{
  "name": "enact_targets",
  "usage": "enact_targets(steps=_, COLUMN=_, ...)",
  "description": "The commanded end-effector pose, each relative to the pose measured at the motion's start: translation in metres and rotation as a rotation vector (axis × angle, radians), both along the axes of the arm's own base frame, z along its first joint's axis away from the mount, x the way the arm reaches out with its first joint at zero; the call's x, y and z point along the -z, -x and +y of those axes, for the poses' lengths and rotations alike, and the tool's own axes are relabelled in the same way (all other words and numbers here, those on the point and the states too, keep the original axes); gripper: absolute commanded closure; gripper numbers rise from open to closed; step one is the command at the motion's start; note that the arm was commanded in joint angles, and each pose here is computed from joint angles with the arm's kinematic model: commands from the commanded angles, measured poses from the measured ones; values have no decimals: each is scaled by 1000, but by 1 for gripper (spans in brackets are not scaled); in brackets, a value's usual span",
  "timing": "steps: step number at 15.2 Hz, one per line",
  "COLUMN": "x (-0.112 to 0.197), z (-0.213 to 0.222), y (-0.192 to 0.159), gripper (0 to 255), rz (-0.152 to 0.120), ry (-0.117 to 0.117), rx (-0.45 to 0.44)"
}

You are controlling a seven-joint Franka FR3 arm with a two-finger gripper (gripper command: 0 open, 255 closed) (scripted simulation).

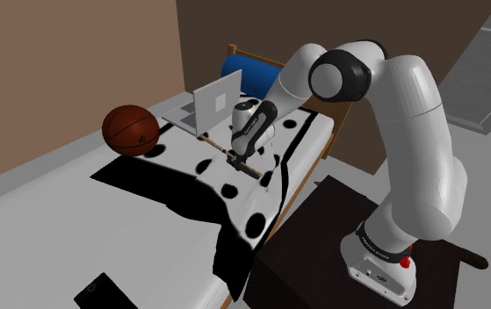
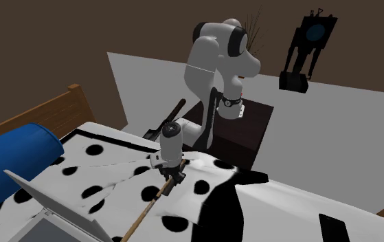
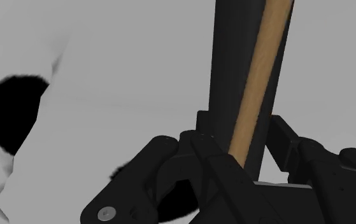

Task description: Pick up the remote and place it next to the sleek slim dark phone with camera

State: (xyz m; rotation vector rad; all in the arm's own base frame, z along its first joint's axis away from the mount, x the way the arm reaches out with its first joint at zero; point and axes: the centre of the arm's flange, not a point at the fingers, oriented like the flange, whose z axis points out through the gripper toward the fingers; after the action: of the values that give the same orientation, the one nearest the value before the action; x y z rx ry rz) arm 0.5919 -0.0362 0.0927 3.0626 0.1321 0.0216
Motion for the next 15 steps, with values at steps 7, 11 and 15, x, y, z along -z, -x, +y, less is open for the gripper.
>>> enact_targets(steps=7, x=1, z=-2, y=0, gripper=255, rz=1, ry=2, rx=5)
enact_targets(steps=11, x=-14, z=-4, y=1, gripper=255, rz=1, ry=2, rx=5)
enact_targets(steps=15, x=-35, z=-4, y=1, gripper=255, rz=1, ry=2, rx=5)
